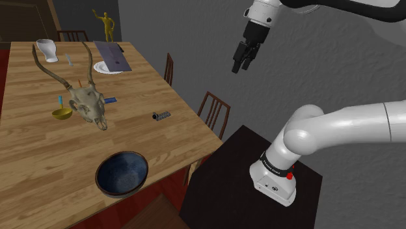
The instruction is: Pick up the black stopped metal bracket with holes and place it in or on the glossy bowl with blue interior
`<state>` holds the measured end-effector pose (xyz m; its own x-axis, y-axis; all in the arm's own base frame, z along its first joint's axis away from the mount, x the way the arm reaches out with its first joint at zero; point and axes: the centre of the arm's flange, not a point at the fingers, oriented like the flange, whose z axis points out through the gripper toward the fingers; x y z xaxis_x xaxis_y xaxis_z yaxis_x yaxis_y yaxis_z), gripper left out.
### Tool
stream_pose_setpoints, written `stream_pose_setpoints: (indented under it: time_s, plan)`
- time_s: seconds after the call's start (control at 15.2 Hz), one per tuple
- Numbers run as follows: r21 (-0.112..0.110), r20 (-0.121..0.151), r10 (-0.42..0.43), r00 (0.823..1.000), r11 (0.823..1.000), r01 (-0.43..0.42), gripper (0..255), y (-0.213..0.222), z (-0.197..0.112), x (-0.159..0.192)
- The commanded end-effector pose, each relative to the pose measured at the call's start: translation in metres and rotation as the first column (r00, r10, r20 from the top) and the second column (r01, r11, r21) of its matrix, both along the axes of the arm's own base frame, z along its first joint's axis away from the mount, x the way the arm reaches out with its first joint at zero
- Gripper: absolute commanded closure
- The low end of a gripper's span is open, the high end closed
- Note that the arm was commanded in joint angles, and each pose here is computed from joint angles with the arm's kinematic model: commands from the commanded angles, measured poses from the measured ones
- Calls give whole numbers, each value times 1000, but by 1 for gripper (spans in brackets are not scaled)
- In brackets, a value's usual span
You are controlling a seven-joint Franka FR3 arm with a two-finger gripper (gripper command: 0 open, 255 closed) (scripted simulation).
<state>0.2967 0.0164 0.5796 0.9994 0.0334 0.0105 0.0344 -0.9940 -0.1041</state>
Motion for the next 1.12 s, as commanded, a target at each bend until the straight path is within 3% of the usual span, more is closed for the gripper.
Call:
stream_pose_setpoints:
  time_s: [0.0, 0.53, 1.06]
  plan:
    - [0, 0, 0, 1000, 1000, 0, 0, 0, 0, 0]
    - [-16, 5, 117, 993, 993, -117, 0, -3, -77, 73]
    - [-33, 9, 233, 972, 972, -233, 0, 2, -154, 146]
